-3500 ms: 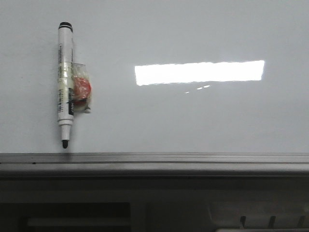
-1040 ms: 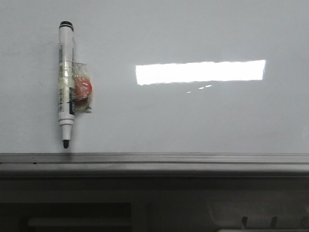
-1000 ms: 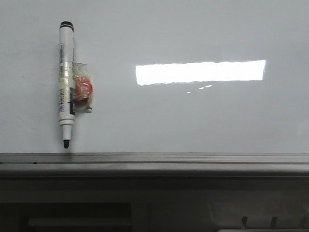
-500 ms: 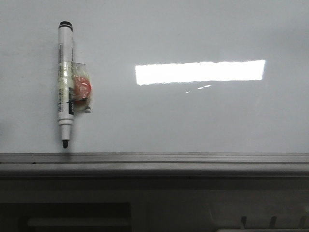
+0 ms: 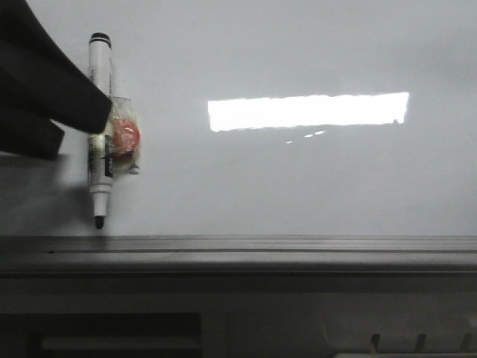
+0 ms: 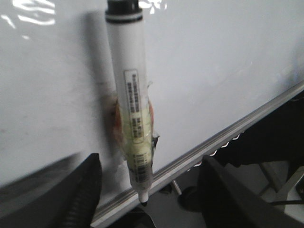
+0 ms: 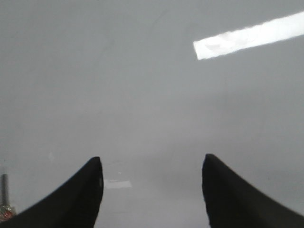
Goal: Write number 3 on whiteboard
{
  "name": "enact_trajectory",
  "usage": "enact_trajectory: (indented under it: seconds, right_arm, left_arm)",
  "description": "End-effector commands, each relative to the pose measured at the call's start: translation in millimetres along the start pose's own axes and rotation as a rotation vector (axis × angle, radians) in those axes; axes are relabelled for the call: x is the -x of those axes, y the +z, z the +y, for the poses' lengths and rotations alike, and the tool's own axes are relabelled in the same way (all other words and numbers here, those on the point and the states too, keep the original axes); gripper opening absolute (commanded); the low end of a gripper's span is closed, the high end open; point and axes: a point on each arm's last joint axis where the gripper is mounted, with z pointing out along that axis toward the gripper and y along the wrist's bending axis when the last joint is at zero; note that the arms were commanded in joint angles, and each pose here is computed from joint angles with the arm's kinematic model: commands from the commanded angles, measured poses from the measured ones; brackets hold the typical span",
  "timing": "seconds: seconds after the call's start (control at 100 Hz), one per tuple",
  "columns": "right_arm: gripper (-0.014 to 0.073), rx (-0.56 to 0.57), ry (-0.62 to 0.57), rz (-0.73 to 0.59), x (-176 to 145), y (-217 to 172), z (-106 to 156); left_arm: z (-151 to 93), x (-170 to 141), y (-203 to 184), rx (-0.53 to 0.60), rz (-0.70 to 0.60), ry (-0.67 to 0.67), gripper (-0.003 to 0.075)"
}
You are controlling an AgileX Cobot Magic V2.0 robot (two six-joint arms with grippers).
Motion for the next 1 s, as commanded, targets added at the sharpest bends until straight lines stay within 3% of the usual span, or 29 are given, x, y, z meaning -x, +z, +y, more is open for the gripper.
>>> enact_trajectory:
  seconds: [0.0,0.19,0.28,0.39,0.5,0.6,0.68,0.75,0.86,0.99]
  right_arm:
    - [0.0407,0.036,-0.018,-0.107,18,-1,6]
    - [0.0407,0.036,-0.018,-0.107,18,-1,6]
    - [0.0407,0.037,-0.018,-0.109,19,-1,6]
    - [0.0407,0.047,-0.018,-0.121,24,-3,8]
    - [0.0407,0.107,-0.017,-0.149,36,-8,16]
    - [0.0407,0.196,-0.075,-0.152,50,-10,29]
    - [0.0407,0.281,-0.226,-0.073,55,-4,43]
    - [0.0407,0.369,-0.414,0.037,55,4,59]
    - [0.0407,0.541,-0.680,0.238,47,18,91]
    - [0.0407,0.689,-0.766,0.304,39,30,130]
  left_arm:
    - [-5,10,6,-0.014,-0.031,-0.020,0.0408]
    - [6,11,22,0.034,-0.012,-0.048,0.0363]
    - [10,11,27,0.052,-0.009,-0.057,0.0231]
    - [12,11,29,0.055,0.000,-0.061,-0.0021]
    - [5,15,26,0.020,0.013,-0.027,-0.0020]
    - [-19,28,12,-0.107,0.035,0.238,-0.0021]
    - [-48,33,-6,-0.240,0.051,0.529,-0.0021]
    - [-66,37,-22,-0.291,0.063,0.798,-0.0021]
    - [-77,46,-39,-0.221,0.087,1.080,-0.0021]
    - [-77,54,-45,-0.142,0.098,1.186,-0.0021]
